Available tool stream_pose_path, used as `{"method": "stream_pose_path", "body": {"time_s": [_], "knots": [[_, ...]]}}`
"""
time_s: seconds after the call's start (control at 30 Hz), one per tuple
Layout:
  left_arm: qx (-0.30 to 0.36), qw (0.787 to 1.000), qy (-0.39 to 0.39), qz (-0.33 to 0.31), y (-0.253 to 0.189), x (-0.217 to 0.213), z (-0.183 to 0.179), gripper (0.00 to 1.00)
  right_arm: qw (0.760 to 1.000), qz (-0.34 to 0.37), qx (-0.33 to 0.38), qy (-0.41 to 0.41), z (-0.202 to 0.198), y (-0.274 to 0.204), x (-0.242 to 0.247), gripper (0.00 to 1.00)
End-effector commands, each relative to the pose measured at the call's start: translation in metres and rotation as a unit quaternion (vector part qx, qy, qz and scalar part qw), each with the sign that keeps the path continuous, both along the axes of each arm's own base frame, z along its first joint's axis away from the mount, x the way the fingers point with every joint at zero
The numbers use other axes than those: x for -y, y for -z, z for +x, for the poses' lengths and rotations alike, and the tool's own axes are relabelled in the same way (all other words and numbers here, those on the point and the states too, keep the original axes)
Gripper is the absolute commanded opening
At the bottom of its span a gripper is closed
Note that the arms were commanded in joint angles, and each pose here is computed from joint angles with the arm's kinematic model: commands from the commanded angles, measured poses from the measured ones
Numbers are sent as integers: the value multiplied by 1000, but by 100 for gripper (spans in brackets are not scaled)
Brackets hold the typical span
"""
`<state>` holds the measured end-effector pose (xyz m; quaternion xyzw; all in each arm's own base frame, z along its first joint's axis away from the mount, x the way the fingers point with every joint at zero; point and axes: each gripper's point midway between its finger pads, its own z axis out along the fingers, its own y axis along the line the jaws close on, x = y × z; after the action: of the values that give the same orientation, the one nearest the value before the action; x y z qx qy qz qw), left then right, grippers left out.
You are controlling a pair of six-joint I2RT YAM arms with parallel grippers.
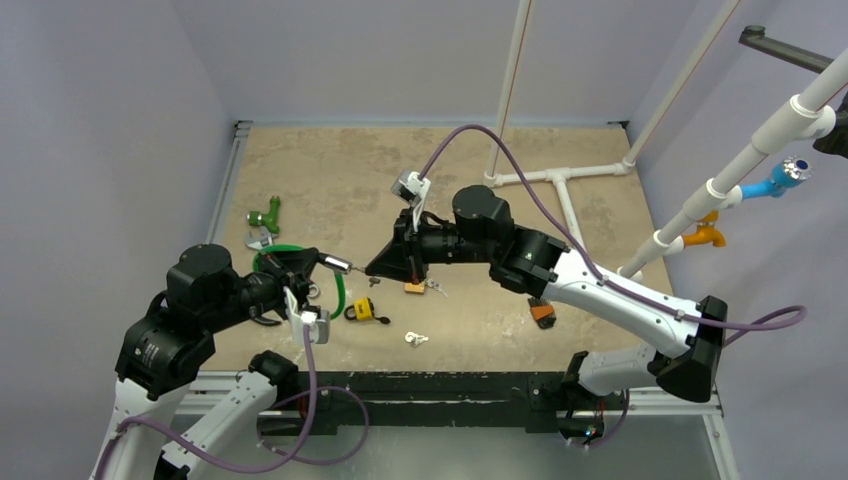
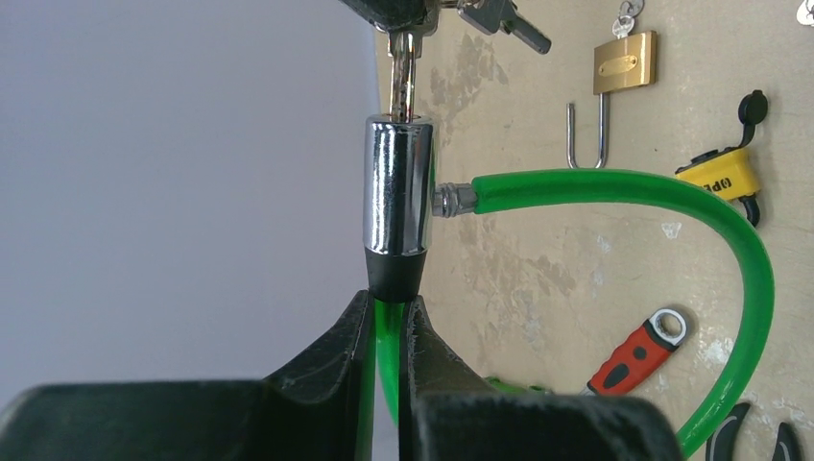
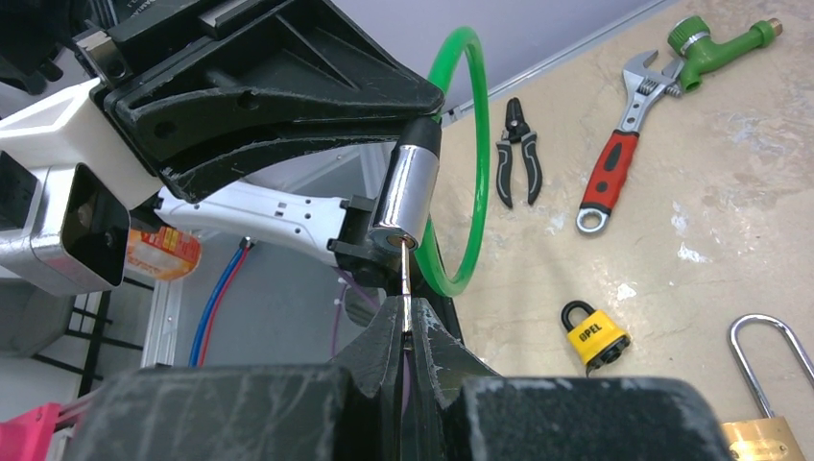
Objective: Unlock with the key
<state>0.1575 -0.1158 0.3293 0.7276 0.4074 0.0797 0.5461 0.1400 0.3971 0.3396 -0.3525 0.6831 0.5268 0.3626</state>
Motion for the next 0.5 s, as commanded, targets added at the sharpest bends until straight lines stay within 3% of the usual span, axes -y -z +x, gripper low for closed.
{"method": "stream_pose_path", "body": {"time_s": [0.0, 0.33, 0.47], "knots": [[43, 997, 41, -47, -34, 15, -7, 0, 999, 28, 36, 27, 12, -22, -19, 0], [32, 997, 29, -59, -39, 14, -6, 0, 994, 9, 48, 99, 20, -14, -32, 0], [30, 998, 35, -31, -27, 12, -7, 0, 993, 19, 42, 109, 20, -21, -30, 0]]}}
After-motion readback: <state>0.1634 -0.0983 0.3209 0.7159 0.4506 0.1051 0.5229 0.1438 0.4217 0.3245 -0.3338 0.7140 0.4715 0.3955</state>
